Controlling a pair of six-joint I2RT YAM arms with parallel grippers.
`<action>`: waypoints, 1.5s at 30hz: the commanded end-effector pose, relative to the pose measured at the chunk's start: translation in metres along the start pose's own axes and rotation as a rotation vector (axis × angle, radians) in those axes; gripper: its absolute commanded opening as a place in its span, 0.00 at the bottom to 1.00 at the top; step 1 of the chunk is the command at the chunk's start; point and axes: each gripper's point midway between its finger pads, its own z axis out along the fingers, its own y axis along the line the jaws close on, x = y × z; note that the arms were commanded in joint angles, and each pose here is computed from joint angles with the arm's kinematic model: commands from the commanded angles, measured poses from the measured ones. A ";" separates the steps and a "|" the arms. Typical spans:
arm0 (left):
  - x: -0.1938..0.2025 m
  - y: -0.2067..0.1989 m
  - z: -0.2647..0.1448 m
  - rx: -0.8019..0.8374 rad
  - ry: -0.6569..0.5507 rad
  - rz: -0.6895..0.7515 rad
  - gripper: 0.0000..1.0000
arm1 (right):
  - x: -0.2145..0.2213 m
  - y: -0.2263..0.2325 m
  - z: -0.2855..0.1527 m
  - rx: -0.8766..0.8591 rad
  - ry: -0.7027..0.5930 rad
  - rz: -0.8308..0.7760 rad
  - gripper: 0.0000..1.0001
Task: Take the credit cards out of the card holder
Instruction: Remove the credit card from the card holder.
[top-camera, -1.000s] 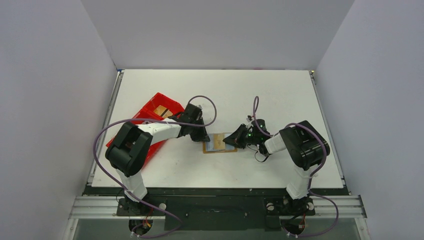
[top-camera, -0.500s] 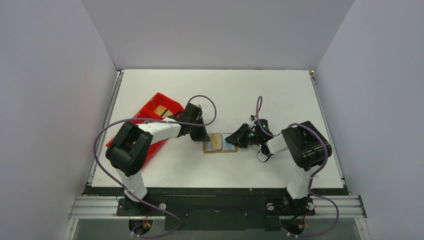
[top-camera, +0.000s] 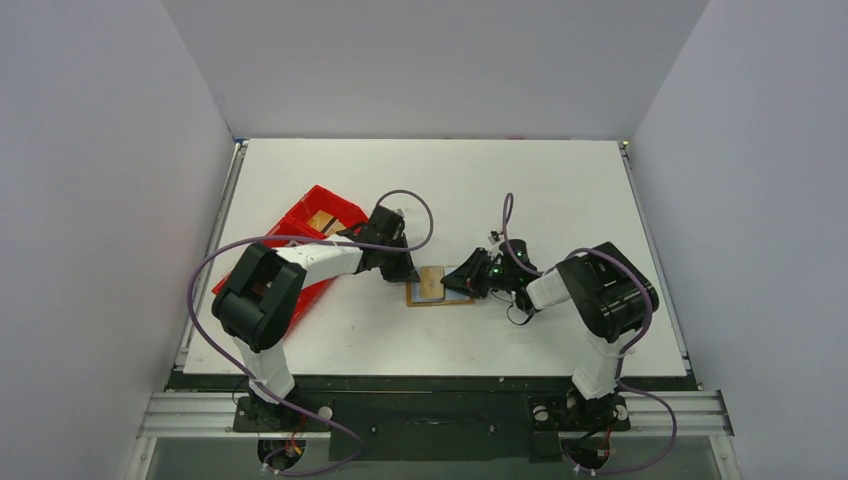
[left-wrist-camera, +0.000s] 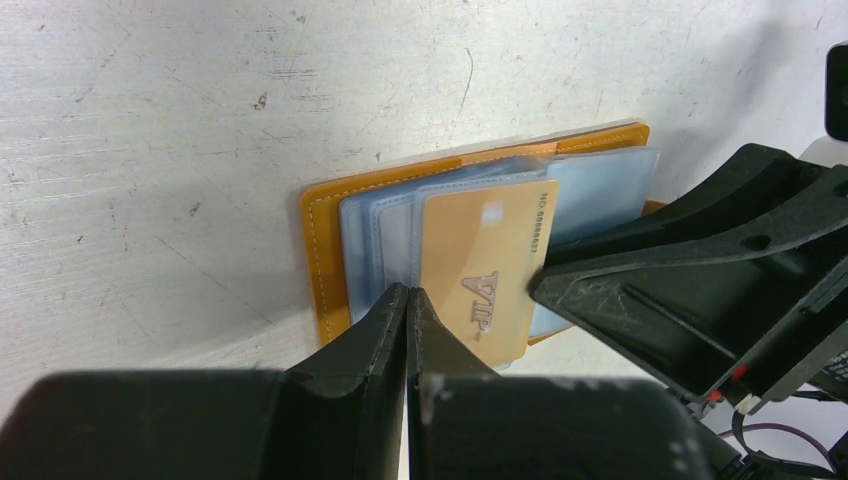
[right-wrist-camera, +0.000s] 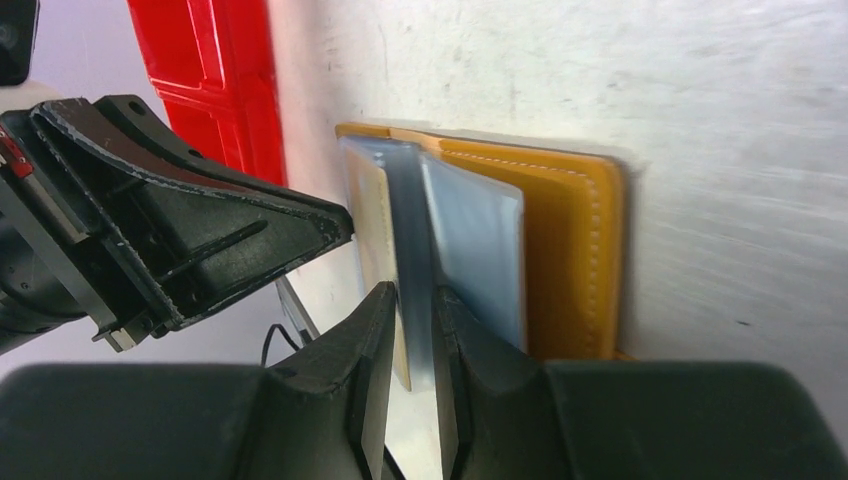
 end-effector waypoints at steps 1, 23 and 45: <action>0.017 0.045 0.010 -0.169 0.049 0.011 0.00 | -0.002 0.015 0.011 -0.027 -0.012 -0.049 0.17; 0.018 0.046 0.010 -0.172 0.049 0.008 0.00 | -0.003 0.017 0.007 -0.081 -0.032 -0.012 0.11; 0.021 0.052 0.012 -0.197 0.061 0.006 0.00 | -0.006 0.009 -0.001 -0.080 -0.059 0.005 0.00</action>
